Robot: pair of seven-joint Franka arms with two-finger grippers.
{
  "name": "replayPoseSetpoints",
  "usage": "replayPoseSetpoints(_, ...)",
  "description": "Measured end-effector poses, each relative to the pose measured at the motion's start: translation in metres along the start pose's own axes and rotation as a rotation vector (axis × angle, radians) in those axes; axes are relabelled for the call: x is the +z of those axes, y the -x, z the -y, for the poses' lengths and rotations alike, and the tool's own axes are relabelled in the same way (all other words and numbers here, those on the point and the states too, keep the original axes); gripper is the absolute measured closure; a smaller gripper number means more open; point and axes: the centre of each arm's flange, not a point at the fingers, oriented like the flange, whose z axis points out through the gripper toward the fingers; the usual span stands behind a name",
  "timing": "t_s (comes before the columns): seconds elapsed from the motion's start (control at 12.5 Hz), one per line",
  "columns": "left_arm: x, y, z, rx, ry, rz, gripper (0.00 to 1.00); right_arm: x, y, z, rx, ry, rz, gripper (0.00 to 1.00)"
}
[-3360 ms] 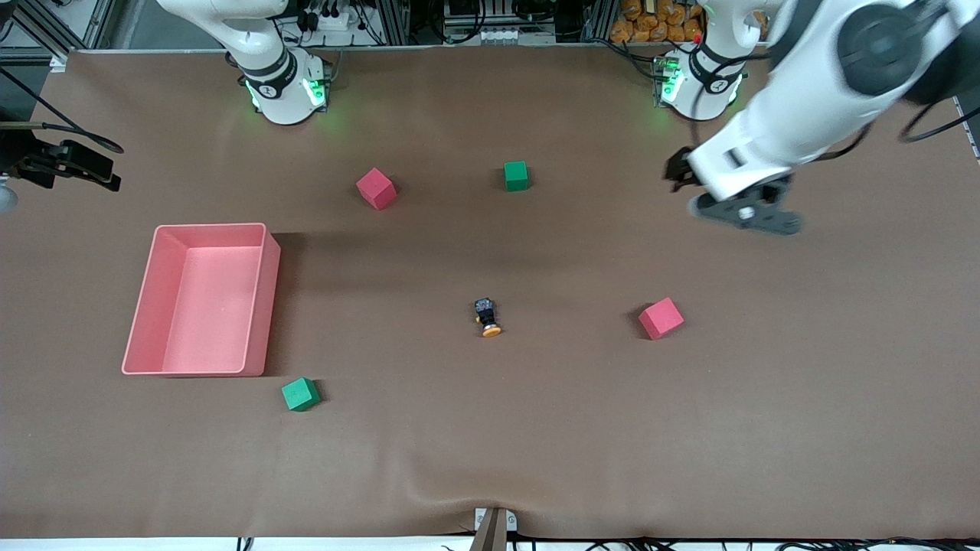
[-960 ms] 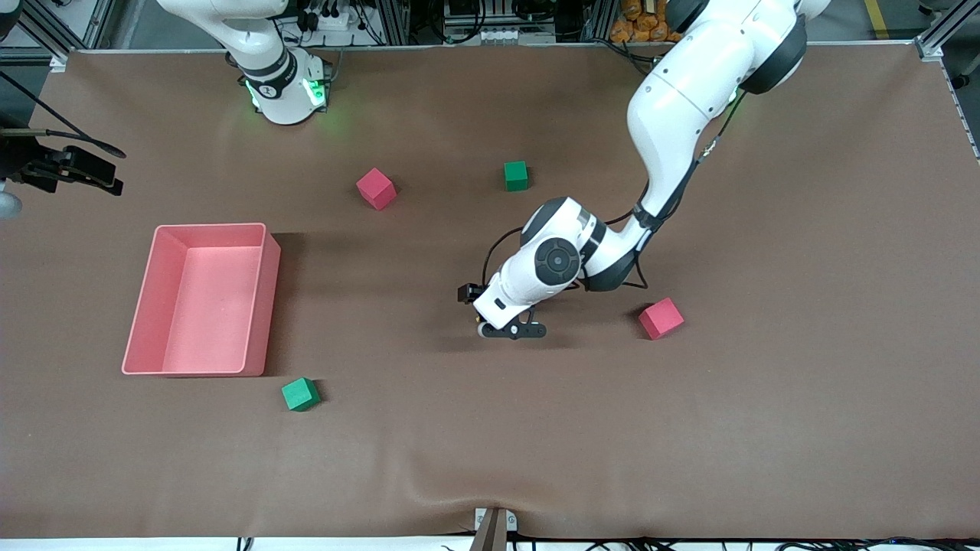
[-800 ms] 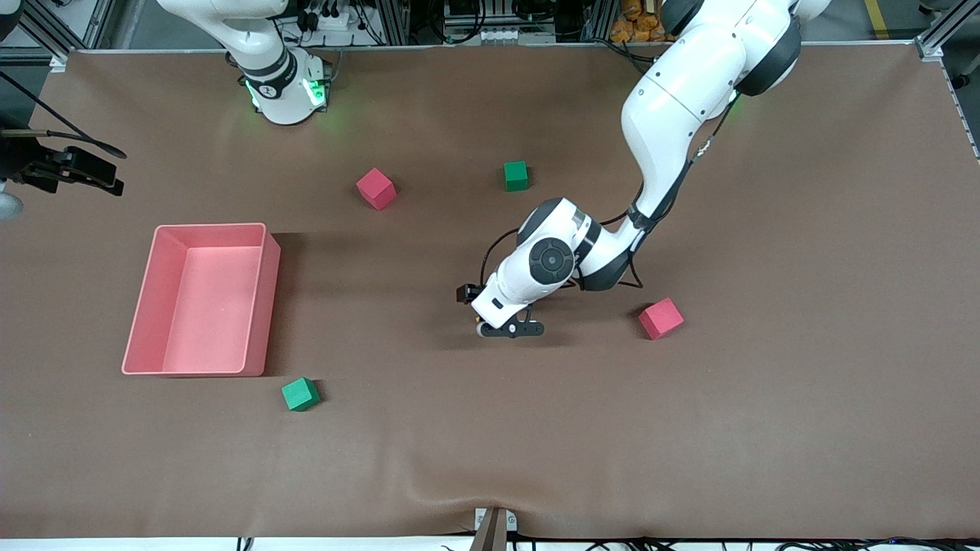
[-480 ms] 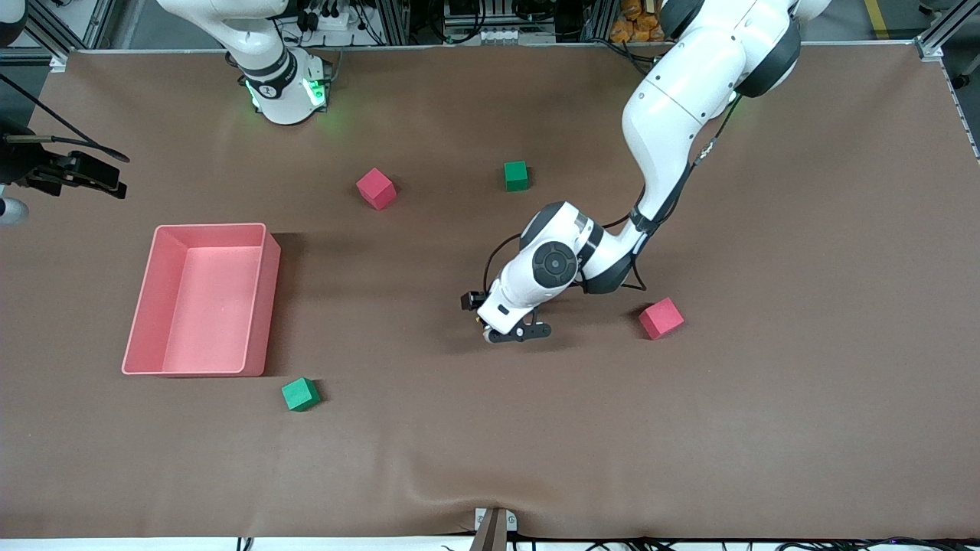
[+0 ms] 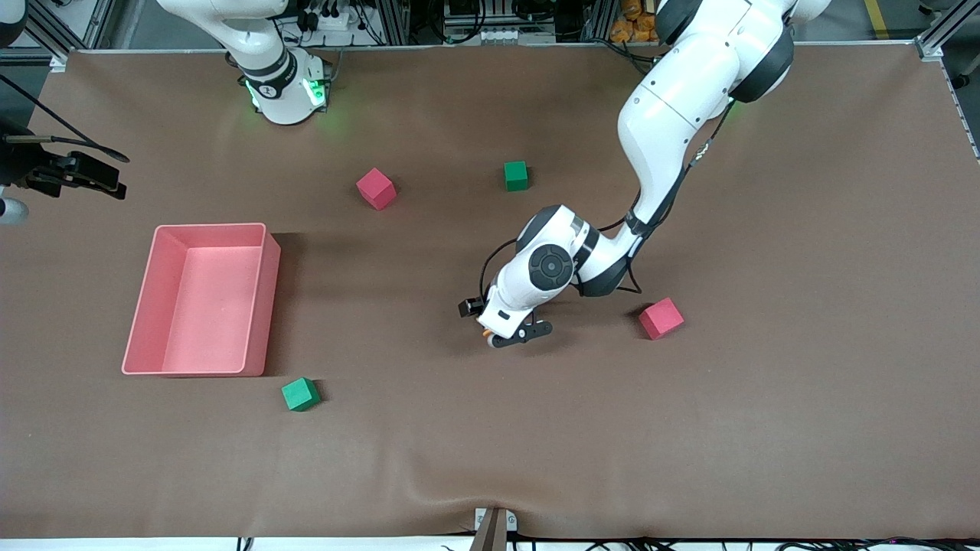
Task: Place and upright button with both arms
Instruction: 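Close the left gripper on the button's body, then lift the button with the left gripper and turn it cap up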
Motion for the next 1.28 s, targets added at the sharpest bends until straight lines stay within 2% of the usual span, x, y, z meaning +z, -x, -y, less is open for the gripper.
replayPoseSetpoints(0.16, 0.003, -0.001, 0.001, -0.003, -0.001, 0.001, 0.18, -0.001, -0.001, 0.0, -0.001, 0.0, -0.012, 0.0)
replayPoseSetpoints(0.56, 0.011, -0.003, 0.003, -0.008, 0.013, -0.01, 0.2, -0.004, -0.005, 0.01, -0.022, 0.003, -0.045, 0.0)
replayPoseSetpoints(0.72, 0.01, -0.006, 0.004, -0.01, 0.013, -0.014, 0.36, -0.006, -0.005, 0.012, -0.026, 0.003, -0.052, 0.0)
replayPoseSetpoints(0.8, 0.01, -0.006, 0.004, -0.012, 0.013, -0.014, 0.37, -0.01, -0.005, 0.012, -0.026, 0.003, -0.065, 0.0)
replayPoseSetpoints(0.96, 0.008, -0.006, 0.003, -0.027, 0.016, -0.017, 0.57, -0.019, -0.005, 0.013, -0.027, 0.004, -0.087, 0.0)
replayPoseSetpoints(1.28, 0.009, -0.002, -0.001, -0.037, 0.021, -0.019, 0.57, -0.025, -0.002, 0.028, -0.054, 0.005, -0.091, 0.0)
